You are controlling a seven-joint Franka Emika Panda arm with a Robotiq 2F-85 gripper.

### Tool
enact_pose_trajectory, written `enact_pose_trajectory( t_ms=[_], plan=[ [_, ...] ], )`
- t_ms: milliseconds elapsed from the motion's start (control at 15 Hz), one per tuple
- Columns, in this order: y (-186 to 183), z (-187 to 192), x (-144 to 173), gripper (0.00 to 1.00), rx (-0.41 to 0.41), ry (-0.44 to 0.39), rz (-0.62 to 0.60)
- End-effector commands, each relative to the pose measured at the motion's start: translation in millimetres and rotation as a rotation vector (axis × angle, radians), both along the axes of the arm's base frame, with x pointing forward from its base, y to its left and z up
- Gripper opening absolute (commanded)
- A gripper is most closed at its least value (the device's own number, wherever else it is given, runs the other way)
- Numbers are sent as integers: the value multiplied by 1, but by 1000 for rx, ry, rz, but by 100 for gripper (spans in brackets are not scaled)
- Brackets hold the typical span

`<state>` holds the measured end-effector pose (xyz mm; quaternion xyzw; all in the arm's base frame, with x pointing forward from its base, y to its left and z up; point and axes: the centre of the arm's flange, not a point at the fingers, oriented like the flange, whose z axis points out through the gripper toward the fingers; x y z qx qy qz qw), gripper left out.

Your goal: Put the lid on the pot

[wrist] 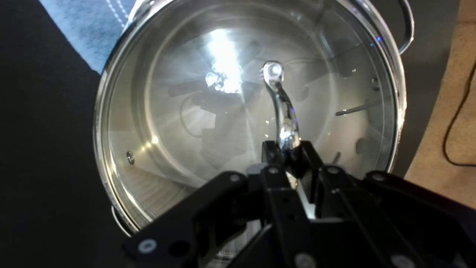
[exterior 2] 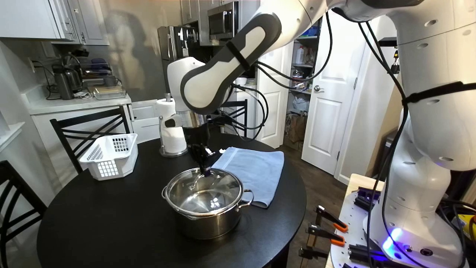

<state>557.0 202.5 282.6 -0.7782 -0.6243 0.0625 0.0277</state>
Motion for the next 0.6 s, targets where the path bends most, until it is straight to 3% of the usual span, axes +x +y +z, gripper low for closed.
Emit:
enact_pose_trajectory(
  t_ms=[0,533],
  plan=[
    [-4,7,-16,6,-70,-101,7],
    [5,10,-20,6,-211,-127,58]
  ],
)
